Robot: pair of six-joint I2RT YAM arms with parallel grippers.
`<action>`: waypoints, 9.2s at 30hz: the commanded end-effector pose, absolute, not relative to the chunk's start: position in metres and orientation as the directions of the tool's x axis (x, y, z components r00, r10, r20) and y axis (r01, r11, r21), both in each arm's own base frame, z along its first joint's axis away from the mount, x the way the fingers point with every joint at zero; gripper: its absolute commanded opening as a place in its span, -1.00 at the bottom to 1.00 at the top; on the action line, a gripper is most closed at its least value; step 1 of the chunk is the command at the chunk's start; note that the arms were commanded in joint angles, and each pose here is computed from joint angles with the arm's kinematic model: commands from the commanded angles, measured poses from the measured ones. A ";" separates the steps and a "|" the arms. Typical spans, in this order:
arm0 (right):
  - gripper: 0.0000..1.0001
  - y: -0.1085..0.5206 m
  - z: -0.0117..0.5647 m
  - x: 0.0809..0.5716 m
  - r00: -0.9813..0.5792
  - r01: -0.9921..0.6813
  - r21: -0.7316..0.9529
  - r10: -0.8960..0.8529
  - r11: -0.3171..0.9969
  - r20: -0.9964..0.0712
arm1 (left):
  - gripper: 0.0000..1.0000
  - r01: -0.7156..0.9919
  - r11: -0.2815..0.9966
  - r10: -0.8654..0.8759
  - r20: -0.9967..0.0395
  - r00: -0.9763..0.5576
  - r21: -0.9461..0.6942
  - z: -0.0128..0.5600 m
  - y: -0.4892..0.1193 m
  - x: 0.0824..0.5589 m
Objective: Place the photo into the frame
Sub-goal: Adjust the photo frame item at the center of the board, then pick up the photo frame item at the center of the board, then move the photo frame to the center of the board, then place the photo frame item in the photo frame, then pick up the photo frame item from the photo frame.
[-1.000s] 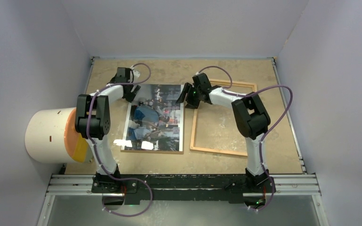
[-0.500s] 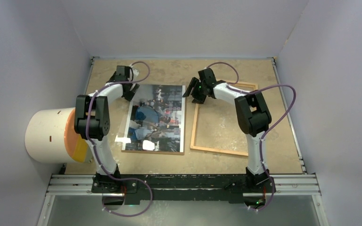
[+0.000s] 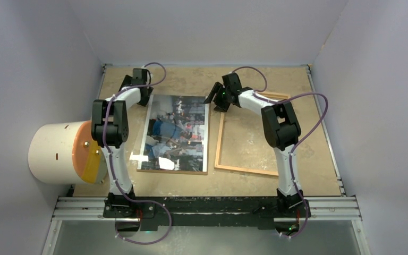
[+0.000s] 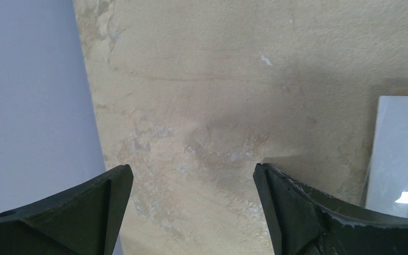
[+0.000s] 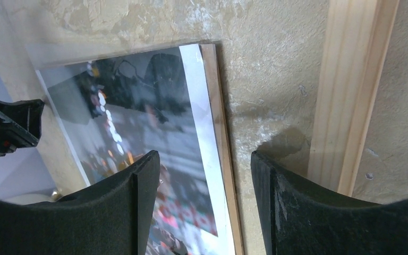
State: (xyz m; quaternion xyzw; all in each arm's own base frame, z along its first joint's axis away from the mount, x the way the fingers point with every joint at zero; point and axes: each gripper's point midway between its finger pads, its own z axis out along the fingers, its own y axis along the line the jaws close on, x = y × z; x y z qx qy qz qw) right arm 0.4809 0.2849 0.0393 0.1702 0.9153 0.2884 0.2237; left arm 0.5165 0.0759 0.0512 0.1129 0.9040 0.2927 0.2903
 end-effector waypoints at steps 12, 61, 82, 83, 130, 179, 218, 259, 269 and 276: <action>0.32 0.282 -0.004 0.466 -0.861 0.293 0.597 0.478 0.747 -0.176 | 0.84 0.273 0.915 0.395 -0.517 -0.760 0.299 0.032 0.013 0.507; 0.06 0.342 0.122 0.462 -0.884 -0.045 0.841 0.371 0.539 -0.285 | 0.82 0.351 0.871 0.479 -0.435 -0.763 0.343 0.011 0.015 0.484; -1.00 0.291 0.171 0.470 -0.877 -0.077 0.817 0.351 0.571 -0.328 | 0.88 0.292 0.829 0.522 -0.474 -0.710 0.477 0.097 0.037 0.506; -1.00 0.272 0.175 0.469 -0.871 -0.059 0.803 0.362 0.593 -0.332 | 0.88 0.292 0.829 0.524 -0.483 -0.701 0.477 0.107 0.034 0.507; -1.00 -0.077 0.280 0.408 -0.215 0.494 0.617 0.773 0.613 -0.596 | 0.93 0.785 0.428 0.891 -0.354 -0.284 0.449 0.010 -0.262 0.376; -1.00 -0.033 0.283 0.426 -0.321 0.333 0.709 0.782 0.622 -0.535 | 0.72 0.823 0.566 0.730 -0.495 -0.471 0.052 0.027 -0.285 0.331; -1.00 0.195 0.450 0.341 -0.844 -0.277 0.947 0.430 0.163 -0.321 | 0.97 0.304 0.929 0.343 -0.802 -0.489 0.212 0.244 -0.089 0.442; 0.98 0.103 0.073 0.351 -0.866 0.347 0.506 0.476 0.790 -0.150 | 1.00 0.615 0.717 0.686 -0.482 -0.544 0.327 0.070 -0.126 0.385; 0.98 0.121 0.056 0.263 -0.887 0.345 0.552 0.456 0.759 -0.072 | 1.00 0.618 0.710 0.696 -0.464 -0.547 0.338 0.066 -0.122 0.382; 0.96 0.153 0.039 0.235 -0.906 0.342 0.615 0.423 0.711 0.014 | 1.00 0.619 0.712 0.695 -0.458 -0.554 0.333 0.062 -0.122 0.381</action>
